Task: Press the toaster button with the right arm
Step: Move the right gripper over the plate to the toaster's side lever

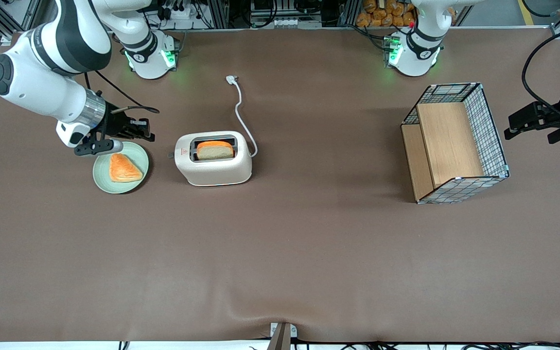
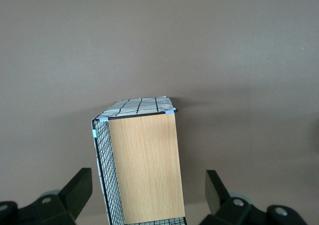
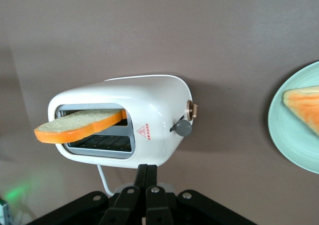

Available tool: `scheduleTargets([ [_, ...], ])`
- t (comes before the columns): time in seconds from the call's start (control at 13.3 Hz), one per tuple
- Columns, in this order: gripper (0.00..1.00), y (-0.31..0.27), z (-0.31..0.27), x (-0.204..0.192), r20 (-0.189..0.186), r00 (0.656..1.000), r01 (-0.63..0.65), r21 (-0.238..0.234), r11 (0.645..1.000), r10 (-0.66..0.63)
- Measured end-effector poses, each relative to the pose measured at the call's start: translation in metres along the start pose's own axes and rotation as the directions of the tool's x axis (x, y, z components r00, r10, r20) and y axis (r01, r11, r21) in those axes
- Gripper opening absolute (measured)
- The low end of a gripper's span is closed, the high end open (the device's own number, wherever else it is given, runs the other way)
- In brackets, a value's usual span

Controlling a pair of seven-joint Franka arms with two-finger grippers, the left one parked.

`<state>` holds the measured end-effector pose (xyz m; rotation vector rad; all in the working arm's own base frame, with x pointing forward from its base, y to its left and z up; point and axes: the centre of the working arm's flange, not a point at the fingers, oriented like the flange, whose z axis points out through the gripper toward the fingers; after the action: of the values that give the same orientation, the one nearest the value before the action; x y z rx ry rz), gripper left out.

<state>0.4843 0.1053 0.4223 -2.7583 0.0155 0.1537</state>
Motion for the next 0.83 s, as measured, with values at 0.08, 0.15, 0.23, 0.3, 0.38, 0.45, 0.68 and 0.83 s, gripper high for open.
scheduleTargets([
  [0.08,0.01,0.002,0.004,0.0,-0.006,1.0,-0.001,0.016,1.0,0.001],
  [0.15,0.01,0.006,0.011,-0.001,-0.014,1.0,0.0,0.034,0.999,0.001],
  [0.23,0.01,0.011,0.019,-0.003,-0.019,1.0,0.002,0.051,0.999,-0.001],
  [0.3,0.01,0.016,0.027,-0.004,-0.019,1.0,0.003,0.069,0.998,-0.002],
  [0.38,0.01,0.021,0.033,-0.005,-0.016,1.0,0.006,0.087,0.996,-0.005],
  [0.45,0.01,0.027,0.038,-0.005,-0.012,1.0,0.007,0.099,0.995,-0.005],
  [0.68,0.01,0.04,0.05,0.002,-0.022,1.0,-0.015,0.107,0.994,0.017],
  [0.83,0.01,0.046,0.064,0.007,-0.013,0.999,-0.029,0.111,0.993,0.031],
])
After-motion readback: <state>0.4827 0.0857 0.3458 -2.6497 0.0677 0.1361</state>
